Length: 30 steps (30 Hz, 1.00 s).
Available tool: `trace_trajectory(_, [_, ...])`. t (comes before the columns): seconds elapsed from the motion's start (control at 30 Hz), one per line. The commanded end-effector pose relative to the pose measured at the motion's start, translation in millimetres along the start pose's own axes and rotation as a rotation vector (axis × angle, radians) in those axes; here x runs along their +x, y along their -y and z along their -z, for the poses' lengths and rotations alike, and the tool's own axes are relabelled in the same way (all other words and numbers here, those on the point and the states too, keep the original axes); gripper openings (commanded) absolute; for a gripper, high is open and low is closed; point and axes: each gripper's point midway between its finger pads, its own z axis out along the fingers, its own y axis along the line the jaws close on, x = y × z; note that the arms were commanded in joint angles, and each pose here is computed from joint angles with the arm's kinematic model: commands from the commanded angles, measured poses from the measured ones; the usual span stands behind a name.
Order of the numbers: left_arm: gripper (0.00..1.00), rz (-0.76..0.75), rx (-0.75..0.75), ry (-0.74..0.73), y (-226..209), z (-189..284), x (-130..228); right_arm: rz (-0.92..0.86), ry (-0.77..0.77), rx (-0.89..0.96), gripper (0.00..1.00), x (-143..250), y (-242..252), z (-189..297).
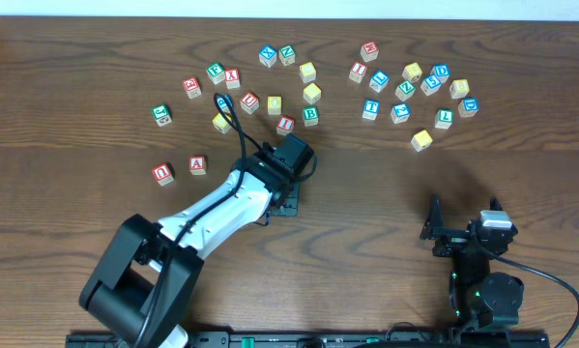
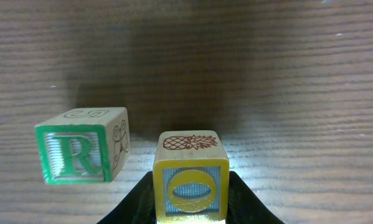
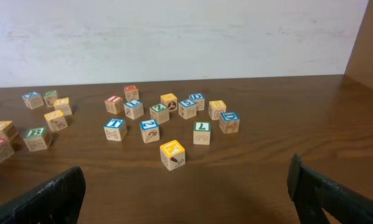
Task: Spell out ROBOT
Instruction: 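Lower the O block to the right of the R block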
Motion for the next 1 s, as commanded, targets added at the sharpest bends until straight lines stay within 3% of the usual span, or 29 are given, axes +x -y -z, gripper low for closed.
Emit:
trace_trajectory(0.0, [0.23,-0.013,-0.013,-0.011,-4.0,-5.9,2.5,-0.01,0.002,0.008,0.99,0.2,1.3,0.3])
trace_trajectory(0.97, [0.23,0.014,-0.03,0.041,-12.9,-6.5,-13.3,-0.01,0.002,0.008,0.99,0.2,1.4,0.3])
